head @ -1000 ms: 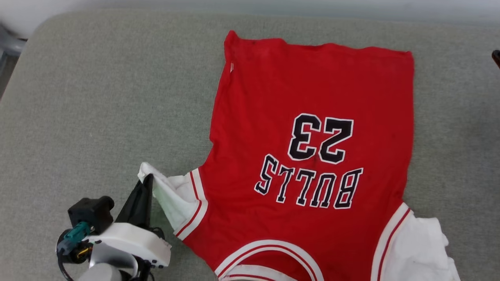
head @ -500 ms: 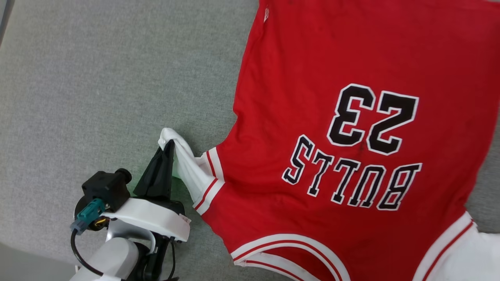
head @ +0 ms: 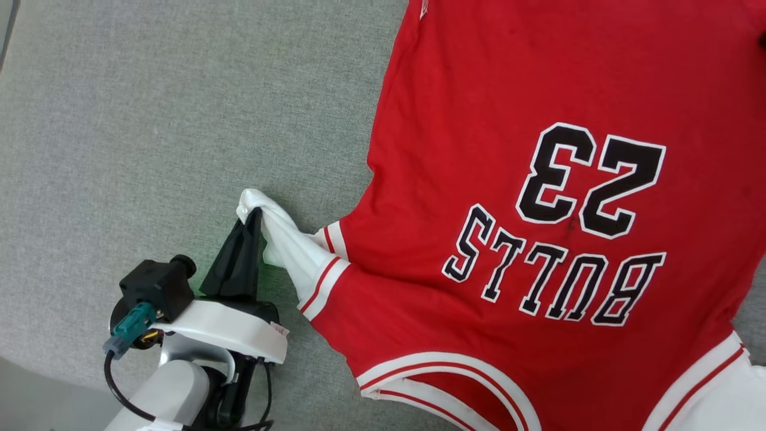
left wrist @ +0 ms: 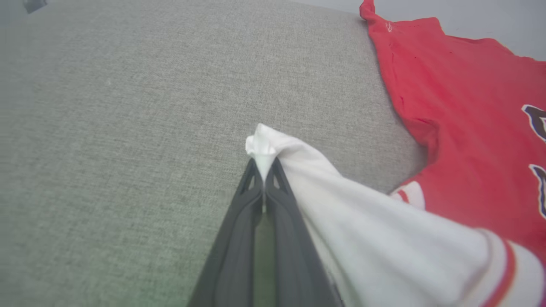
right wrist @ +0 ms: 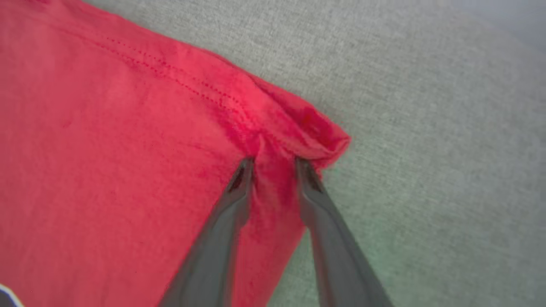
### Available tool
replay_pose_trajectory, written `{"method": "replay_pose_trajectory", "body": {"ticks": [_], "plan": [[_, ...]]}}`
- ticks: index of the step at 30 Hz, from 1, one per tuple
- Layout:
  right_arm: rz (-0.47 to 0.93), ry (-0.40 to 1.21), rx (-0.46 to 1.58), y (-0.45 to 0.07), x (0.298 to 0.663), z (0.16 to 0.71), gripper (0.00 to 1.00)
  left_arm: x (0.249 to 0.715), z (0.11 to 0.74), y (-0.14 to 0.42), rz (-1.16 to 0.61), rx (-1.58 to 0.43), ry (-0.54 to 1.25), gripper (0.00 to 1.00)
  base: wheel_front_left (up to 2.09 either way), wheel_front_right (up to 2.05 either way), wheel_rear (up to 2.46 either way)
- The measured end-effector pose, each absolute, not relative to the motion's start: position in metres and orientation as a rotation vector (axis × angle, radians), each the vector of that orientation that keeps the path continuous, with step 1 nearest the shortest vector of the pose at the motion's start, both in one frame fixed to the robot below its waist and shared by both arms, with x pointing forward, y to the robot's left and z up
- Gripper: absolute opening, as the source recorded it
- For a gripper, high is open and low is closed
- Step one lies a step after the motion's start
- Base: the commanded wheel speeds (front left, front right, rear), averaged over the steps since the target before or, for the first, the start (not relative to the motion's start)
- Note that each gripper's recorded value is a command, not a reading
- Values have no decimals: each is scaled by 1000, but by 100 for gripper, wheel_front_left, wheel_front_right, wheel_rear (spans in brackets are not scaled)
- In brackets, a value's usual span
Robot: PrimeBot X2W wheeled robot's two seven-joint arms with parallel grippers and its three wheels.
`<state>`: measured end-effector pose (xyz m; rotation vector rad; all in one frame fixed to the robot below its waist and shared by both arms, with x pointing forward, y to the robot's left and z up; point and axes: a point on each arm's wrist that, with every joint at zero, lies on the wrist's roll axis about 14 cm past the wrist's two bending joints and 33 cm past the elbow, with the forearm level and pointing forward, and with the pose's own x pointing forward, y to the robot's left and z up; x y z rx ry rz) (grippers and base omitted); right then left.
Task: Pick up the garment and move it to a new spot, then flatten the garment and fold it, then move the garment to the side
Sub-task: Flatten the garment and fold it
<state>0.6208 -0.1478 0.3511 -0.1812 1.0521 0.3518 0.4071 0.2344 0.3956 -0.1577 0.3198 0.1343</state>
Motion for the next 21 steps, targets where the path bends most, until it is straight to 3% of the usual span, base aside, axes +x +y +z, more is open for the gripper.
{"method": "replay_pose_trajectory", "body": {"ticks": [11, 18, 21], "plan": [[378, 800, -191, -159, 616, 414, 0, 398, 416, 238, 140, -155, 266, 0, 0, 0, 0], [398, 684, -217, -188, 573, 455, 0, 388, 433, 237, 126, -152, 232, 0, 0, 0, 0], [372, 675, -228, -218, 536, 463, 0, 384, 439, 233, 108, -148, 223, 0, 0, 0, 0]]}}
